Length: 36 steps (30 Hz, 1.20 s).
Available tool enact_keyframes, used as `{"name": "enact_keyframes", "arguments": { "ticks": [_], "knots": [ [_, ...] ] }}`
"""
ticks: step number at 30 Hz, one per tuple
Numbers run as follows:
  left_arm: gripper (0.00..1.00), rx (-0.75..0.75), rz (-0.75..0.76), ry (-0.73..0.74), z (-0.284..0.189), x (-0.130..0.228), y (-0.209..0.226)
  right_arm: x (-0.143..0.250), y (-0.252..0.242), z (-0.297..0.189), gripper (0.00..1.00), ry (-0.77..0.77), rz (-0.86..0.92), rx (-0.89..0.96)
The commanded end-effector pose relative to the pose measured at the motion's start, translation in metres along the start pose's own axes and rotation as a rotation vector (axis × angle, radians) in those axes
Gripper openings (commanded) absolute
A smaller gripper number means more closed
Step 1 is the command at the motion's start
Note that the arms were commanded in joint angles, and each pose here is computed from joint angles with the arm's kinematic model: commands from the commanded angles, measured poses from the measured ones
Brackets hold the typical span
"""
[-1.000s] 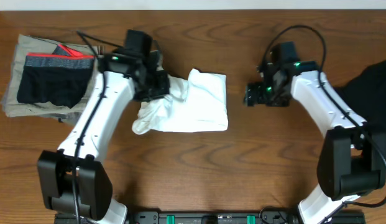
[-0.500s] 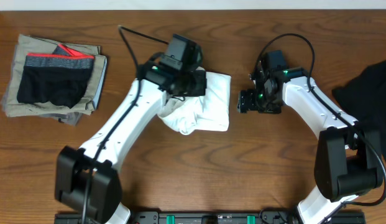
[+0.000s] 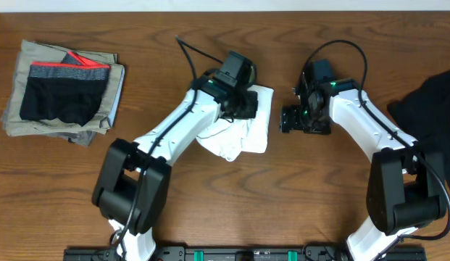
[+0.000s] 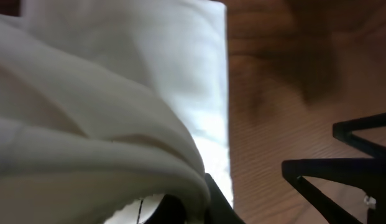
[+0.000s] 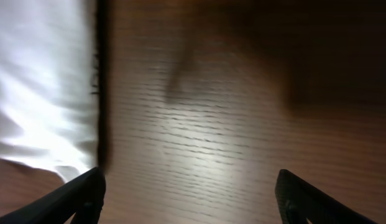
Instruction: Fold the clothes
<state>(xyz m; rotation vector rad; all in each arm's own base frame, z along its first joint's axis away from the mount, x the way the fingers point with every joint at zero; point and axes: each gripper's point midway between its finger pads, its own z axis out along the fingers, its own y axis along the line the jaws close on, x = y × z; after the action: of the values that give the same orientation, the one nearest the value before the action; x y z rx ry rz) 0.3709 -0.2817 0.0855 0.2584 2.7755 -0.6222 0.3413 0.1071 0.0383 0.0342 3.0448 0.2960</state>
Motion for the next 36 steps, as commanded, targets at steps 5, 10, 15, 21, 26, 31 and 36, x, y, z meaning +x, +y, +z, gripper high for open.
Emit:
{"name": "enact_keyframes", "arguments": {
  "ticks": [5, 10, 15, 21, 26, 31, 36],
  "knots": [
    [0.16, 0.048, 0.079, -0.059, 0.005, -0.007, -0.036, 0.002, -0.017, -0.001, 0.86, 0.006, 0.053, 0.048],
    [0.61, 0.055, 0.094, -0.055, 0.012, -0.004, -0.042, 0.004, -0.018, -0.001, 0.86, 0.016, 0.055, 0.05],
    [0.9, 0.061, 0.126, -0.073, 0.011, -0.008, -0.043, 0.004, -0.019, -0.001, 0.86, 0.015, 0.063, 0.05],
    [0.92, 0.082, 0.181, -0.124, -0.002, -0.022, -0.053, 0.004, -0.027, -0.007, 0.86, 0.028, 0.098, 0.052],
    [0.92, 0.101, 0.2, -0.163, -0.009, -0.034, -0.063, 0.004, -0.034, -0.009, 0.86, 0.036, 0.127, 0.048],
    [0.93, 0.118, 0.212, -0.181, -0.005, -0.037, -0.068, 0.001, -0.041, -0.012, 0.86, 0.039, 0.176, -0.005],
    [0.93, 0.152, 0.294, -0.213, -0.005, -0.041, -0.082, 0.0, -0.056, -0.017, 0.86, 0.037, 0.231, -0.024]
  ]
}}
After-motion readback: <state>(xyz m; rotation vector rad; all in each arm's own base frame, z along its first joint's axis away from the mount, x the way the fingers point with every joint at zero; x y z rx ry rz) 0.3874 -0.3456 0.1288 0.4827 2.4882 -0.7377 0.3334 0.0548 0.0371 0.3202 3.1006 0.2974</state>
